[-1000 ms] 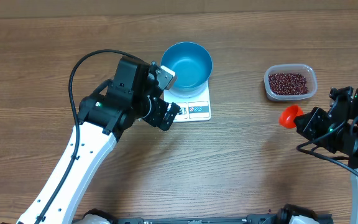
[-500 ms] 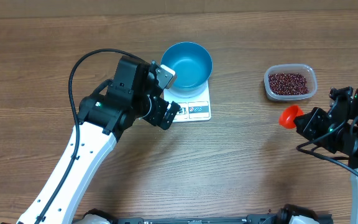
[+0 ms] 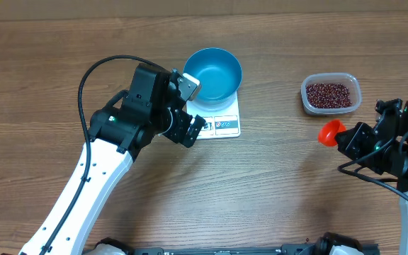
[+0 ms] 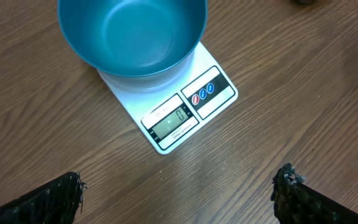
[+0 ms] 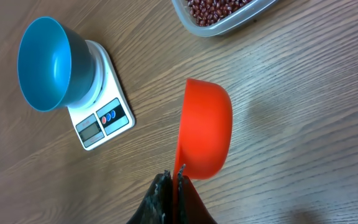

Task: Scoop item into bowl and weigh 150g on scale

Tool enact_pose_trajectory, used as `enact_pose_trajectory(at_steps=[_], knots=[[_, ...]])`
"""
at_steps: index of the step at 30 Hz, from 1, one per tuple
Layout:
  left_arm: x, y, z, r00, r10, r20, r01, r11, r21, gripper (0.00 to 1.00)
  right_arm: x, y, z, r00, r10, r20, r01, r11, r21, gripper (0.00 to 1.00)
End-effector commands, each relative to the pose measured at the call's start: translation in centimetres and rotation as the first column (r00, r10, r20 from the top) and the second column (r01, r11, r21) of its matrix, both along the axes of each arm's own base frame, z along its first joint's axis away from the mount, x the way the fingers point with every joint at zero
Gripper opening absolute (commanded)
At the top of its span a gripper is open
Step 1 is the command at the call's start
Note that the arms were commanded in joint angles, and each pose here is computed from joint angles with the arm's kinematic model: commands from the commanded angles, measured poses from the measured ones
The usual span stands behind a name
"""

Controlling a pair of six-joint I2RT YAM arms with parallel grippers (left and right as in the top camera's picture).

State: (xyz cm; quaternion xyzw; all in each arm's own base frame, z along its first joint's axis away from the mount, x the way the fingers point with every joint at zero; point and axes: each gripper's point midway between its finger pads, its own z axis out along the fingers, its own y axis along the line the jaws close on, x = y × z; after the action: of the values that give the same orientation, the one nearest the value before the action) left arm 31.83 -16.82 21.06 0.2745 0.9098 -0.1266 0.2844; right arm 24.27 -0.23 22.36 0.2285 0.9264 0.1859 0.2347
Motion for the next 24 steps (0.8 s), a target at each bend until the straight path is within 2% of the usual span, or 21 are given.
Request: enact_pose_trajectory(at_steps=[1,24], knots=[[0.05,0.08,0.13,1.0,0.018,0.002,-0.018,1.0,-0.007,1.0,0.25,-0.29,0.96,1.0,0.0,0.03,0.0,1.0,-0.022,0.04],[0.3,0.52,0.08,0.997,0.071,-0.004,-0.071,0.997,-0.005,1.0,0.25,-0.28,0.95,1.0,0.0,0.029,0.0,1.0,-0.021,0.04]])
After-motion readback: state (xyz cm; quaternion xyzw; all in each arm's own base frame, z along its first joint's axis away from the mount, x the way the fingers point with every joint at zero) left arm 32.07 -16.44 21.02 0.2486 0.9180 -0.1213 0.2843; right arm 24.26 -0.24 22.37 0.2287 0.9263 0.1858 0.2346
